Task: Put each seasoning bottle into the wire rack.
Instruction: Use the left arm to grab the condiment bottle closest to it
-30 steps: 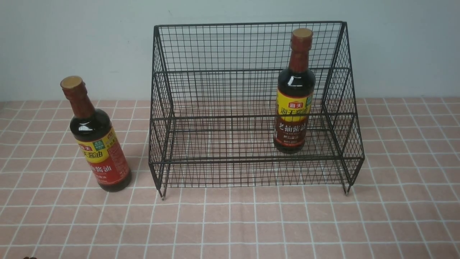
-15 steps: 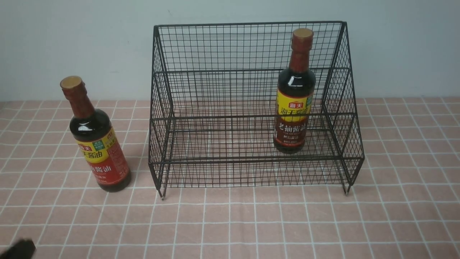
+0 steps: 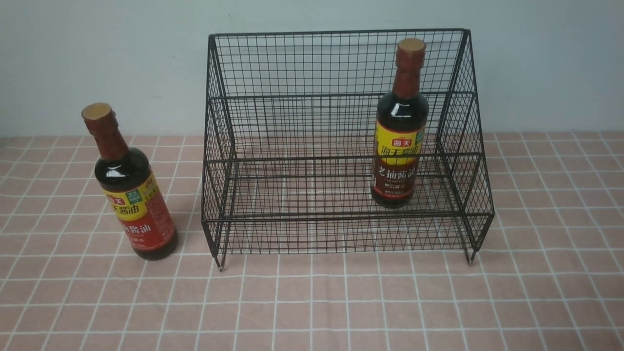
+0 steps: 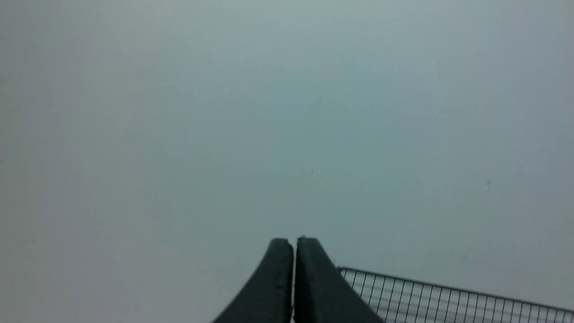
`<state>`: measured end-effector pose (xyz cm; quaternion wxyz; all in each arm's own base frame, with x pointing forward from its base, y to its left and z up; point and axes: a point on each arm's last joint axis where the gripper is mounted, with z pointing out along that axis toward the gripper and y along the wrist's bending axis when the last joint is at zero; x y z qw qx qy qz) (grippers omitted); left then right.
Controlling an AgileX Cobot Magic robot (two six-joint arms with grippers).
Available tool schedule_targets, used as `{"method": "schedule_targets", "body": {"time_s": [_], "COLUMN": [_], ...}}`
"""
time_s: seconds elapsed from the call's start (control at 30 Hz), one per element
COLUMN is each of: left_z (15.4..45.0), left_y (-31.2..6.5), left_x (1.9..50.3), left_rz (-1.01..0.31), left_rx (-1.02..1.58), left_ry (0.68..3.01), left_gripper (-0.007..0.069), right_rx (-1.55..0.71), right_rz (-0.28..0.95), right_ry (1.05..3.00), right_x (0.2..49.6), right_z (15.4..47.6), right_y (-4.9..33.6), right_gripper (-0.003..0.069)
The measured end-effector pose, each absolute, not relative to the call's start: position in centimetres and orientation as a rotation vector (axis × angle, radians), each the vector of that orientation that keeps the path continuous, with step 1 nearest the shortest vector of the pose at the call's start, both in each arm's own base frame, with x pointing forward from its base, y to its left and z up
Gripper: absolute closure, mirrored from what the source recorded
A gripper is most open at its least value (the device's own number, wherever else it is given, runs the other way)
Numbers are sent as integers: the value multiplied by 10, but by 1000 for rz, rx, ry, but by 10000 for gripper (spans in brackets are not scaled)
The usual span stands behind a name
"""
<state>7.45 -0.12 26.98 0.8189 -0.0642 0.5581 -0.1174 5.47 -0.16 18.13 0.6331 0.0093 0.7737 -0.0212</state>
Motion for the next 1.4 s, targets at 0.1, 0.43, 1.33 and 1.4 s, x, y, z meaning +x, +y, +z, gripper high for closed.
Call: {"method": "schedule_targets", "body": {"time_s": [0.1,0.43,1.33,1.4], "left_z": [286,311,235,234], "left_y": [-4,-19,-26,-27], "left_x": [95,204,303,303], "left_rz": [-243,-189,-138,-137], "left_rx": [-136,-79,-89,-76], "left_ry": [1259,1507,1770,1771], "left_gripper": [599,215,133,284], "right_rx": [21,21,21,21], "right_rz": [-49,-49,-49,-49], "right_ry": [1769,1769,1769,1769], "right_x": [55,55,55,55], "right_z": [182,182,182,182], "right_y": [-2,-2,-2,-2], "right_gripper": [673,673,673,673]}}
